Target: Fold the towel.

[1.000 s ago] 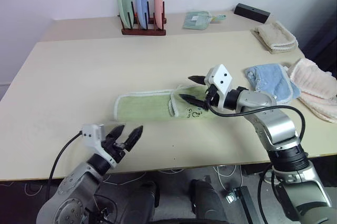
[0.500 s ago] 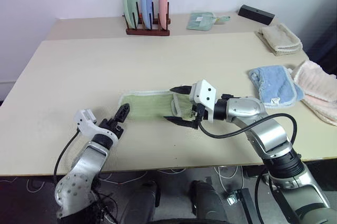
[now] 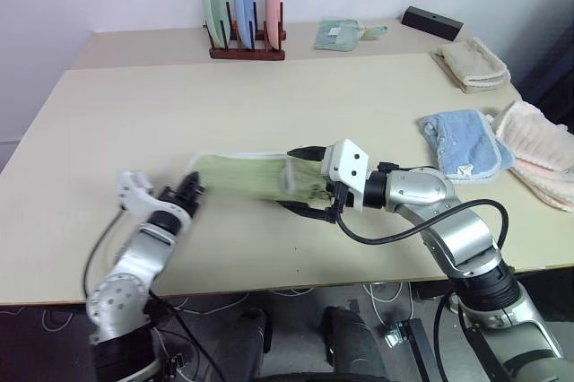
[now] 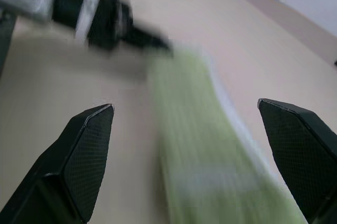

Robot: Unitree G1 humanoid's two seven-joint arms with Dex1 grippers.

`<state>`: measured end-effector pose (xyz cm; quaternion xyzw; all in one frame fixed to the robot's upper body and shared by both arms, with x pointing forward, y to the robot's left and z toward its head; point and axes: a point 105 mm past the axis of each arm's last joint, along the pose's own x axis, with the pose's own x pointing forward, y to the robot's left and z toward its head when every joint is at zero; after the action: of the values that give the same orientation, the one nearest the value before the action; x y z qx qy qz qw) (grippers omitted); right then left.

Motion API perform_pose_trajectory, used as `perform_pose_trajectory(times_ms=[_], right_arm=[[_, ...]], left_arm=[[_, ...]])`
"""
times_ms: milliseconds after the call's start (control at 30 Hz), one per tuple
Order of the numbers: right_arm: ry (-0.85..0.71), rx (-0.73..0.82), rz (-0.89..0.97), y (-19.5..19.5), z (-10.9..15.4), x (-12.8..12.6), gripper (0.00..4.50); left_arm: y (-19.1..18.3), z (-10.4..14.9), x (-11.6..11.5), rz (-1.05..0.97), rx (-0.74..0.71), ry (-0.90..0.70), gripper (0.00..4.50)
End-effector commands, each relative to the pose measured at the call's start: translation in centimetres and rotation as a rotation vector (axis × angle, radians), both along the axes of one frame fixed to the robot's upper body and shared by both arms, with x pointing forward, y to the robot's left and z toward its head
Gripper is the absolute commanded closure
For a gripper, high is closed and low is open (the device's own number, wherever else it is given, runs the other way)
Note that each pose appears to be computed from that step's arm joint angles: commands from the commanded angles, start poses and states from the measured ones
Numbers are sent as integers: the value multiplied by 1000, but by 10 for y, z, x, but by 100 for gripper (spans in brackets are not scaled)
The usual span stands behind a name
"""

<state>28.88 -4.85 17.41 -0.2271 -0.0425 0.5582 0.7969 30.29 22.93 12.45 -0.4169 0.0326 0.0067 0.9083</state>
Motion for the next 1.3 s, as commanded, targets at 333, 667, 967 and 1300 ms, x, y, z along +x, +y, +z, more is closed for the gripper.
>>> perform_pose_trajectory(times_ms=[333,667,967,1300], right_arm=[[-50,-14,2,-3,4,2,0],[-49,-18,-19,-6,-2,5,0],[-53,-20,-37,-10,-5,3,0],[-44,-6,-82,-16,-4,10,0]], left_arm=[[-12,86,-17,-273,452,-323,448],[-127,28,-27,-843,673,-275,448],[-140,-4,-16,-880,699,-221,448],[-100,31,-34,-776,515,-269,102]])
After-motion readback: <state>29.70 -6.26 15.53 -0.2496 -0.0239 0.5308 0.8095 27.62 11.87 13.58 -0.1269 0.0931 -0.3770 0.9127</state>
